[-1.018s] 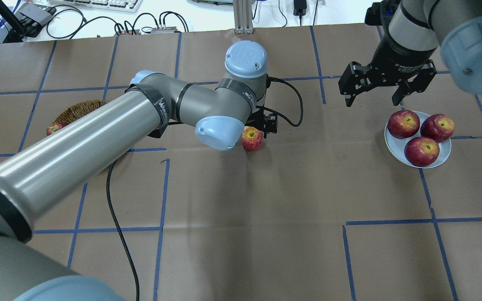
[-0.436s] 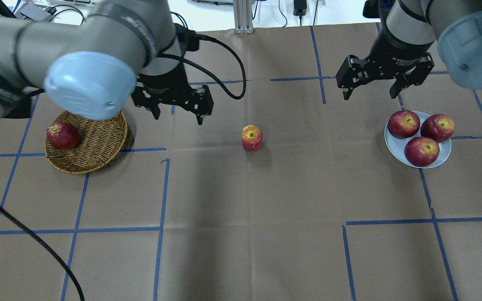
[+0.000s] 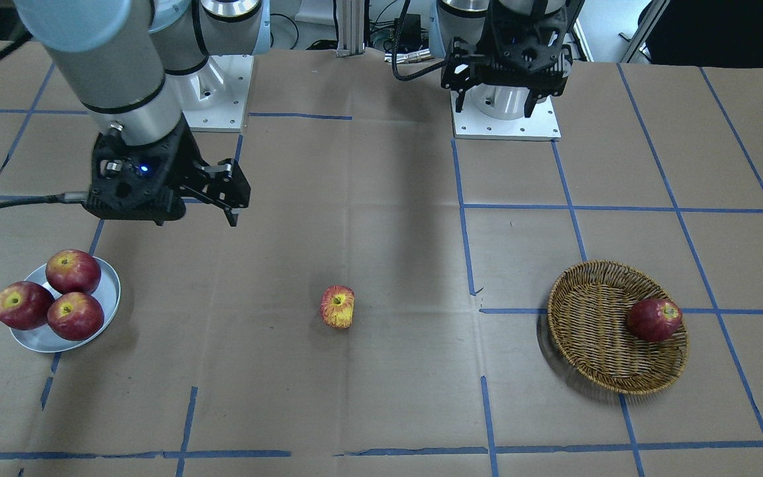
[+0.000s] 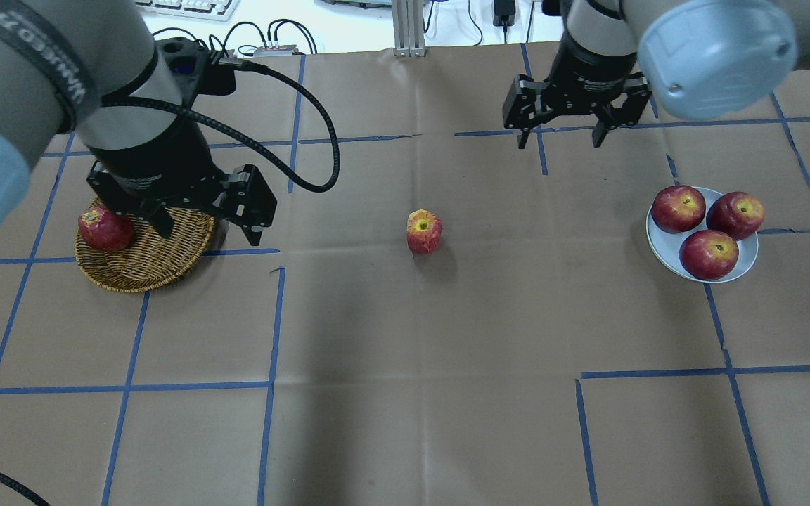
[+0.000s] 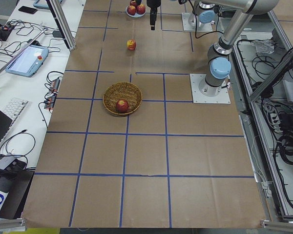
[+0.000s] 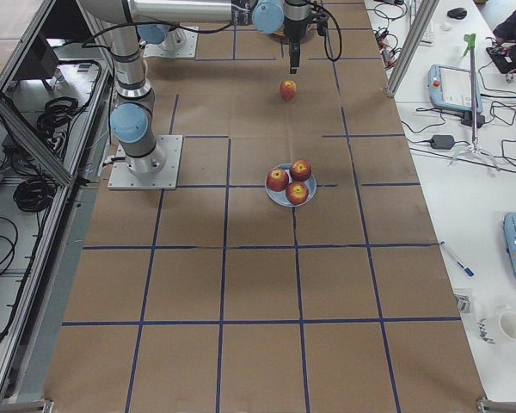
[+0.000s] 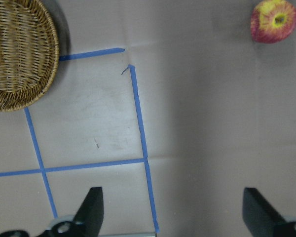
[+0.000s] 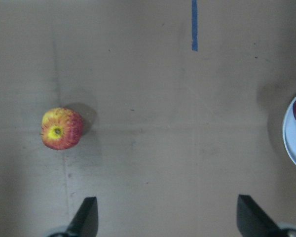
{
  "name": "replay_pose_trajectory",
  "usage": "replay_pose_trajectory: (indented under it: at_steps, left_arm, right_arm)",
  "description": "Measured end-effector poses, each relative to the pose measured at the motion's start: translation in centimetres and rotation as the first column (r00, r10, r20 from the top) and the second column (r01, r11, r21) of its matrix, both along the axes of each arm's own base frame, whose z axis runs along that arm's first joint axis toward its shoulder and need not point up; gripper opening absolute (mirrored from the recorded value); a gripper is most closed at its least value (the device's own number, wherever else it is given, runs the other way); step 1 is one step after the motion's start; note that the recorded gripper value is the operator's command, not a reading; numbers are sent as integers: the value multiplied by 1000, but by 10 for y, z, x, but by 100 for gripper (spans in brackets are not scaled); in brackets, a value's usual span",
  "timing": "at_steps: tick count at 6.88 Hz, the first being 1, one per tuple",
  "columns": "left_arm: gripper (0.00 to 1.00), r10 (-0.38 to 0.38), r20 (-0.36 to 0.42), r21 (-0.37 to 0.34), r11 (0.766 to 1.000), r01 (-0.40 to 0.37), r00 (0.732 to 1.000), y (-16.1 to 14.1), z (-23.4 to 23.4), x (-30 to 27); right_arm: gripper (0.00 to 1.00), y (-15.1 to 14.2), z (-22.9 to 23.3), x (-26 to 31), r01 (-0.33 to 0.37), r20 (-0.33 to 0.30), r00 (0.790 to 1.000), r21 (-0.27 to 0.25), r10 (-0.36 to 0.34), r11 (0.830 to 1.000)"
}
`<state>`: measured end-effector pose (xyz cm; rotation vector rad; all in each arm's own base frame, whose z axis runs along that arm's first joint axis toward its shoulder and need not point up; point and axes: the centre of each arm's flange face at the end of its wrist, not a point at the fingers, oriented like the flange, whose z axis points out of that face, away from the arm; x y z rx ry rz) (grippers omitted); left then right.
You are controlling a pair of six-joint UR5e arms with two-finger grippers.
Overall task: Transfer apple from basket to plate
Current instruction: 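Open the left gripper and withdraw while the right gripper approaches the apple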
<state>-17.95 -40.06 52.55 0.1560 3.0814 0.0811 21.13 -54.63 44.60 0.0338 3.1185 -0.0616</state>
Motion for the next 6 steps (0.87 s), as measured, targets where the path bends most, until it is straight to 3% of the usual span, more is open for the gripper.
replay_pose_trajectory:
  at_steps: [3, 6]
  left_arm:
    - [99, 42, 4, -4, 999, -42, 999, 17, 16, 20]
    - [99, 107, 0, 9, 994, -107, 994, 14, 18, 45]
  right_arm:
    - [100, -24, -78, 99, 55, 12, 998, -19, -54, 998]
    - [100, -22, -151, 143, 48, -9, 999, 40, -48, 998]
